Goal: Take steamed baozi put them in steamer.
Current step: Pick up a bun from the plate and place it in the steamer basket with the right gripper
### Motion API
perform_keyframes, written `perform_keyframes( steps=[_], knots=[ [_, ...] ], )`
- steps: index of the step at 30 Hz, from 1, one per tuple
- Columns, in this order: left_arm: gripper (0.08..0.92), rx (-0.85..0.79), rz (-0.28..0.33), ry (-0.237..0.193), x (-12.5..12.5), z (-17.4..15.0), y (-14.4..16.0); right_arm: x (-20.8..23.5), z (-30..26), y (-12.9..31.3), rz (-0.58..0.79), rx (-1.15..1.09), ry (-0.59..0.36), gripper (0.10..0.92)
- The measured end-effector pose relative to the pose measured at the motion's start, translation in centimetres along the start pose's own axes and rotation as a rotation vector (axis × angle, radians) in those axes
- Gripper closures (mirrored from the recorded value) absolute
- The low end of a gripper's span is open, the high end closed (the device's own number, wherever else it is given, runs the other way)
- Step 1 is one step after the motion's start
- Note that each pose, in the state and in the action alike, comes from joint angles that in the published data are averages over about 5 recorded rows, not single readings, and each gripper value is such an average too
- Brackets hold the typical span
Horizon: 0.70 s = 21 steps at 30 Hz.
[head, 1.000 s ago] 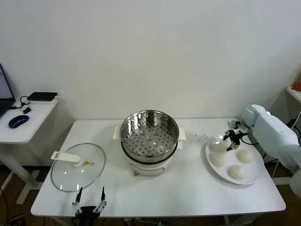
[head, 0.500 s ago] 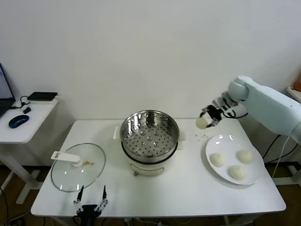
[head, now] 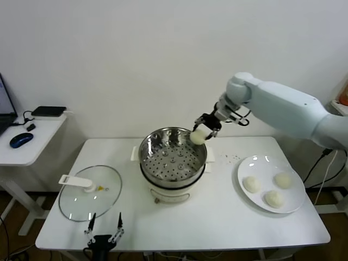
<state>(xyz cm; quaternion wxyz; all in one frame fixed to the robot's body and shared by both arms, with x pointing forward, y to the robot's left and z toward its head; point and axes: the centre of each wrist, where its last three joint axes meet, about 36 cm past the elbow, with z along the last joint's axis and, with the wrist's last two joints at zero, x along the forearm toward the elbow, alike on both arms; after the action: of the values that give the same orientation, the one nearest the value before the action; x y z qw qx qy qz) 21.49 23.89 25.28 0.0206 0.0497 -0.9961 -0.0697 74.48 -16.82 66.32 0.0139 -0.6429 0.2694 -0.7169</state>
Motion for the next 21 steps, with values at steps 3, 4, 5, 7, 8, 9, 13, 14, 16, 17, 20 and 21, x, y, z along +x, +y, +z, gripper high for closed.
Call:
perform_keyframes(
  steps=[3, 4, 5, 7, 8, 9, 13, 14, 16, 17, 20, 21],
  knots=[
    [0.177, 0.003, -0.005, -0.002, -0.1, -0.1, 0.1, -1.4, 0.1, -1.6, -0.002, 0.036, -0.013, 0.403],
    [0.177, 0.004, -0.006, -0.002, -0.1, -0.1, 0.1, -1.8, 0.2, -2.1, -0.003, 0.044, -0.017, 0.403],
    [0.177, 0.005, -0.008, -0.003, -0.1, -0.1, 0.2, -2.3, 0.2, -2.5, -0.005, 0.051, -0.022, 0.403],
    [0.177, 0.006, -0.011, -0.003, -0.2, -0.1, 0.2, -3.4, 0.2, -3.2, -0.009, 0.063, -0.031, 0.403],
    [0.177, 0.006, -0.012, -0.003, -0.3, -0.1, 0.3, -3.9, 0.2, -3.5, -0.013, 0.067, -0.035, 0.403],
    [0.177, 0.006, -0.013, -0.003, -0.3, -0.1, 0.3, -4.4, 0.1, -3.7, -0.016, 0.070, -0.040, 0.403],
    [0.177, 0.008, -0.015, -0.001, -0.4, 0.0, 0.3, -6.1, 0.1, -4.4, -0.024, 0.075, -0.055, 0.403],
    [0.177, 0.008, -0.015, -0.001, -0.5, 0.1, 0.3, -6.4, 0.1, -4.5, -0.025, 0.073, -0.057, 0.403],
    [0.177, 0.008, -0.016, -0.001, -0.5, 0.1, 0.3, -7.1, 0.2, -4.6, -0.027, 0.067, -0.060, 0.403],
    [0.177, 0.009, -0.016, -0.001, -0.6, 0.2, 0.3, -7.3, 0.2, -4.6, -0.027, 0.063, -0.061, 0.403],
    [0.177, 0.010, -0.016, -0.002, -0.6, 0.2, 0.3, -7.9, 0.3, -4.6, -0.027, 0.049, -0.059, 0.400],
    [0.177, 0.010, -0.015, -0.002, -0.7, 0.2, 0.3, -8.1, 0.4, -4.6, -0.027, 0.044, -0.058, 0.397]
  ],
)
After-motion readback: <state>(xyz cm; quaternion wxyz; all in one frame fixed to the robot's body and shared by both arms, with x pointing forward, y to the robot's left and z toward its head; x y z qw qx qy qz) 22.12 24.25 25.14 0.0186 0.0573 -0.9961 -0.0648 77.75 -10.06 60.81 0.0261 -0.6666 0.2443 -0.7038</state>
